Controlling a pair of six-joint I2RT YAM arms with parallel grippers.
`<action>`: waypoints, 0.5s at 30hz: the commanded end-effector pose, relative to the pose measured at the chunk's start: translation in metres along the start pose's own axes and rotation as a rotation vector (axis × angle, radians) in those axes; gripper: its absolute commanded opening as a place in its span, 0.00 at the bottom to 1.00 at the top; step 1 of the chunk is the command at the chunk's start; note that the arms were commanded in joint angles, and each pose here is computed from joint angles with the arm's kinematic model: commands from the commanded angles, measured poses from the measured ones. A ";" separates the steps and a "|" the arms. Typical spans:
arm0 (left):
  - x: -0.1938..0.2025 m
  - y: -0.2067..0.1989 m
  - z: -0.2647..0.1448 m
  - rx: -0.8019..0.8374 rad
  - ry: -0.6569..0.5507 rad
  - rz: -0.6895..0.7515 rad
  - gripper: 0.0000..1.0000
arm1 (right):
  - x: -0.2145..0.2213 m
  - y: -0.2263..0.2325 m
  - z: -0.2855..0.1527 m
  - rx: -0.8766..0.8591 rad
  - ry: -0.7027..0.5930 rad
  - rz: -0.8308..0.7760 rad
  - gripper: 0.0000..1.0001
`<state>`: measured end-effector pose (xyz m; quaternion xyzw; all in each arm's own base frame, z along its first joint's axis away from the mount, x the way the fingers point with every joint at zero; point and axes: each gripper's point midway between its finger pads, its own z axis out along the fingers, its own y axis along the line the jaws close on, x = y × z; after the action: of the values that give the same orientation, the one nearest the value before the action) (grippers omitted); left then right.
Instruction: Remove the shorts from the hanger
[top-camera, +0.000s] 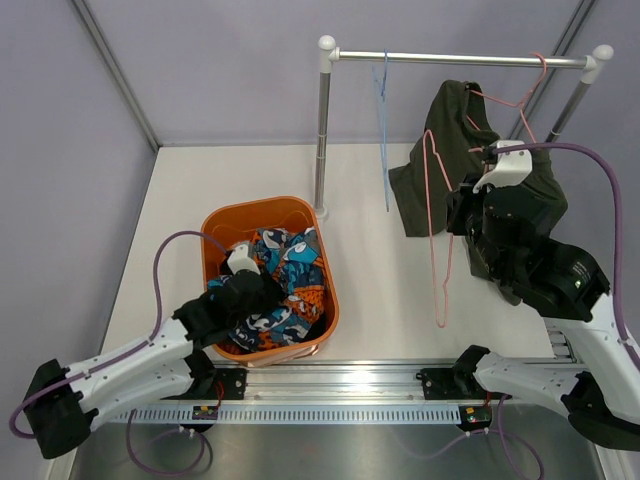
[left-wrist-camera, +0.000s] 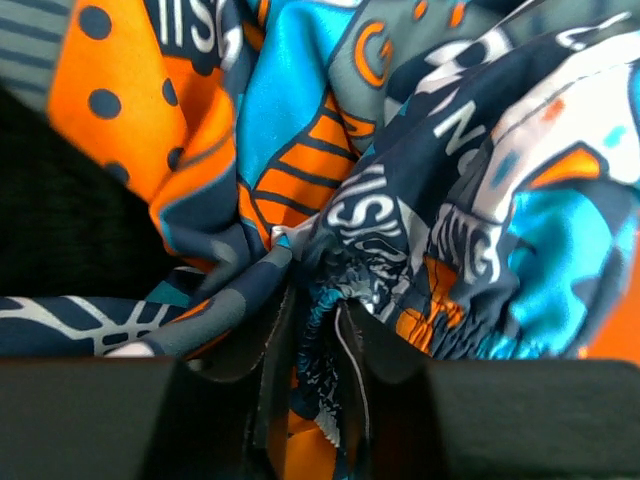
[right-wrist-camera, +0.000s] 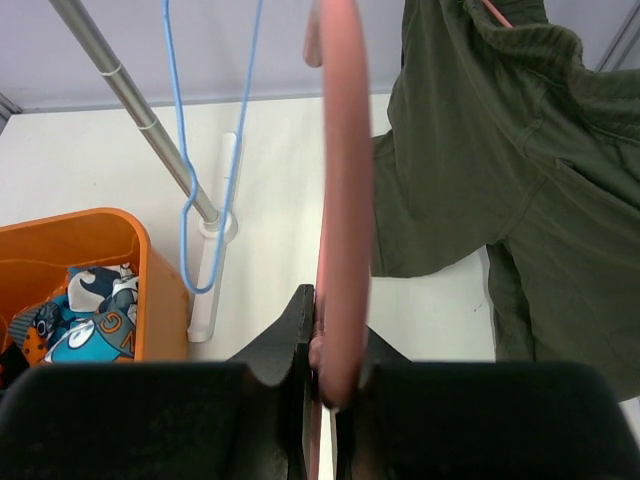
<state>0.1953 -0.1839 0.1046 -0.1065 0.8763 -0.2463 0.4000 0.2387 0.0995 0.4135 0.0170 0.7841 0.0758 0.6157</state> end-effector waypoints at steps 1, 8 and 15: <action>0.020 -0.021 0.008 0.103 0.108 -0.082 0.26 | -0.008 0.002 -0.002 -0.016 -0.014 0.026 0.00; -0.007 -0.029 -0.009 0.126 0.038 -0.021 0.49 | -0.012 0.000 -0.006 -0.015 -0.012 0.015 0.00; -0.059 -0.054 -0.053 0.202 -0.086 0.084 0.99 | -0.017 0.013 0.003 -0.052 -0.011 -0.043 0.00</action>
<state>0.1912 -0.1916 0.1616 -0.0680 0.8519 -0.3062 0.4194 0.2388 0.1040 0.4171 0.0001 0.7897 0.0753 0.6089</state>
